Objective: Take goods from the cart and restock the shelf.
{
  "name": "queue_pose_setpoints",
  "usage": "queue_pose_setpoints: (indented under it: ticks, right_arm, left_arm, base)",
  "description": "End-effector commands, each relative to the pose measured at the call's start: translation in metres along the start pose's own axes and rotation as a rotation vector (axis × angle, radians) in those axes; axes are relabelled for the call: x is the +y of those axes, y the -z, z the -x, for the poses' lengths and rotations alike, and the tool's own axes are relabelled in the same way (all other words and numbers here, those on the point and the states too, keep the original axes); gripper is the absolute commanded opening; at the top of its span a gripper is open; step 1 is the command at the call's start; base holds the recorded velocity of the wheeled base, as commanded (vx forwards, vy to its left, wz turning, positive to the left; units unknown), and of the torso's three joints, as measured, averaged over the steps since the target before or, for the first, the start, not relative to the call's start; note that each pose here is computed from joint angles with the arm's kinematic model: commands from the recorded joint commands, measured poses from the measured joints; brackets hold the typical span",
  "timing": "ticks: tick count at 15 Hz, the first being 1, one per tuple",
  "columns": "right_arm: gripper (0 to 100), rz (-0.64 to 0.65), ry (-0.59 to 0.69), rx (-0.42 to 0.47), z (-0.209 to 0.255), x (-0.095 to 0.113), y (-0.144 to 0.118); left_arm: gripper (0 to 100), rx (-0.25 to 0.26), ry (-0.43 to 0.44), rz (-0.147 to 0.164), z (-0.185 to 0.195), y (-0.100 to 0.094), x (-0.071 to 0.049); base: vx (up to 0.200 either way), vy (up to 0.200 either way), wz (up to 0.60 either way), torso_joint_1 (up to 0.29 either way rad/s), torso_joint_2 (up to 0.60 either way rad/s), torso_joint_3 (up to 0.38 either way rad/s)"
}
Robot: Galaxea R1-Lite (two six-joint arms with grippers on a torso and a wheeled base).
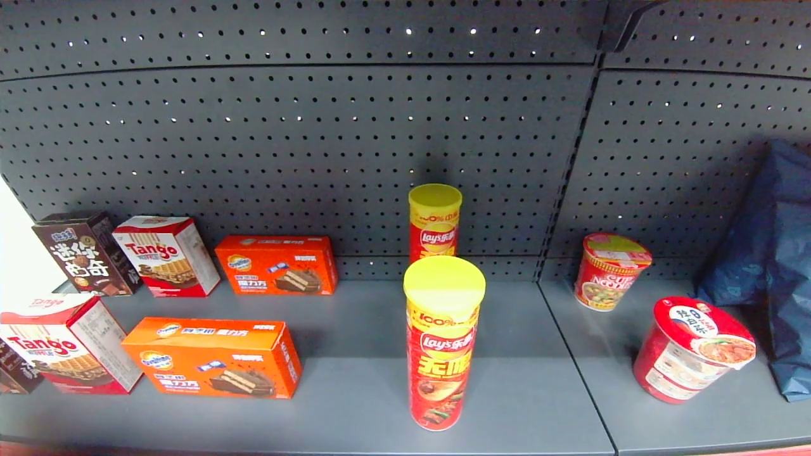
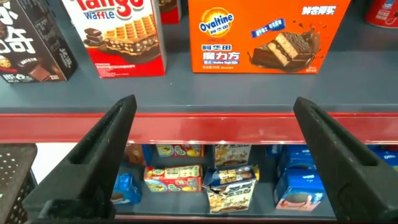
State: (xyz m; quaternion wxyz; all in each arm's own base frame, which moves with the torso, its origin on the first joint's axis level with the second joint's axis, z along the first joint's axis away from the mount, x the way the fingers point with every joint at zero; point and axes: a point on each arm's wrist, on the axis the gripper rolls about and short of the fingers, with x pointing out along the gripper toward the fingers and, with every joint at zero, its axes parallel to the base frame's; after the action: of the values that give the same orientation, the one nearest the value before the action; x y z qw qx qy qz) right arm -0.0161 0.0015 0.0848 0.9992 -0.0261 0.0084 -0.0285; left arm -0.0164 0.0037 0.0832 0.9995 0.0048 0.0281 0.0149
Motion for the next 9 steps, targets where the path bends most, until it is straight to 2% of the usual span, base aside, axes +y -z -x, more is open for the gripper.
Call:
queue_pose_setpoints:
  ticks: [1, 5, 8, 9]
  right_arm:
    - [100, 0.001, -0.001, 0.005, -0.0004, 0.0, 0.0]
    - [100, -0.004, 0.001, 0.003, -0.0004, 0.0, -0.0002]
    - [100, -0.016, 0.007, 0.005, -0.0004, -0.0002, 0.0]
    - [100, -0.012, 0.025, 0.004, -0.0004, -0.0006, -0.0001]
  left_arm:
    - [100, 0.003, -0.001, -0.001, -0.0003, -0.0001, 0.0]
    - [100, 0.002, -0.004, 0.012, -0.0003, -0.0002, 0.0001]
    - [100, 0.002, -0.002, 0.003, -0.0003, -0.0002, 0.0]
    - [100, 0.004, -0.028, -0.007, -0.0003, -0.0001, 0.0006]
  base:
    - [0.0, 0.0, 0.0, 0.0, 0.0, 0.0]
    - [0.0, 0.0, 0.0, 0.0, 0.0, 0.0]
    - [0.0, 0.0, 0.0, 0.0, 0.0, 0.0]
    - [0.0, 0.0, 0.0, 0.0, 0.0, 0.0]
